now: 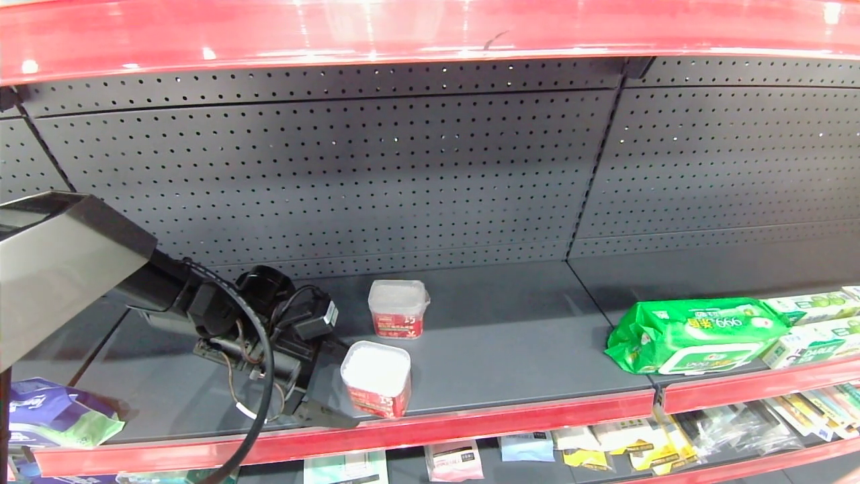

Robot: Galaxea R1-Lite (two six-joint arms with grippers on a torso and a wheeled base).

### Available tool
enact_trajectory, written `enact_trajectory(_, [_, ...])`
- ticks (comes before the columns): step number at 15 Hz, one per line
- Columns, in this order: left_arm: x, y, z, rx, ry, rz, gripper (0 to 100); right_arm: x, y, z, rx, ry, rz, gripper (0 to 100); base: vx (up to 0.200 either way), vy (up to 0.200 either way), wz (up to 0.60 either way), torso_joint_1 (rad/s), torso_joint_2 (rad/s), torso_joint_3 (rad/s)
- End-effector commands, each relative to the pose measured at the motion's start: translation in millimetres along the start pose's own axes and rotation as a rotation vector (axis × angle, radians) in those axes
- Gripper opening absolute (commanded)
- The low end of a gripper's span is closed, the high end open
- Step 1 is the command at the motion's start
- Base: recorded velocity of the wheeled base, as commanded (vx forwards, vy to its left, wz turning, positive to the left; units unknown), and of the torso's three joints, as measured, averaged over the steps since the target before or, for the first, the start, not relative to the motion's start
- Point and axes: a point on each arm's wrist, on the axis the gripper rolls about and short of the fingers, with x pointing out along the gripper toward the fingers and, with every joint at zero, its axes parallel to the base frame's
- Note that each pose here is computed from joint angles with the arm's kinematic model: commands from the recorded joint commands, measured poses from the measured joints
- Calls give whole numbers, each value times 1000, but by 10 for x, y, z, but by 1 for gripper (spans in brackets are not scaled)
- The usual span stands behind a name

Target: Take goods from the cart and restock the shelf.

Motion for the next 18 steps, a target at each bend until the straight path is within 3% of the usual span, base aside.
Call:
enact_trajectory(1, [-16,-11,21,7,8,9,100,0,0,0,-1,0,0,100,0,0,0,0,0,0])
enact_trajectory(18, [-29,-142,49,-27,23,-23,100,0,0,0,-1,0,0,100,0,0,0,0,0,0])
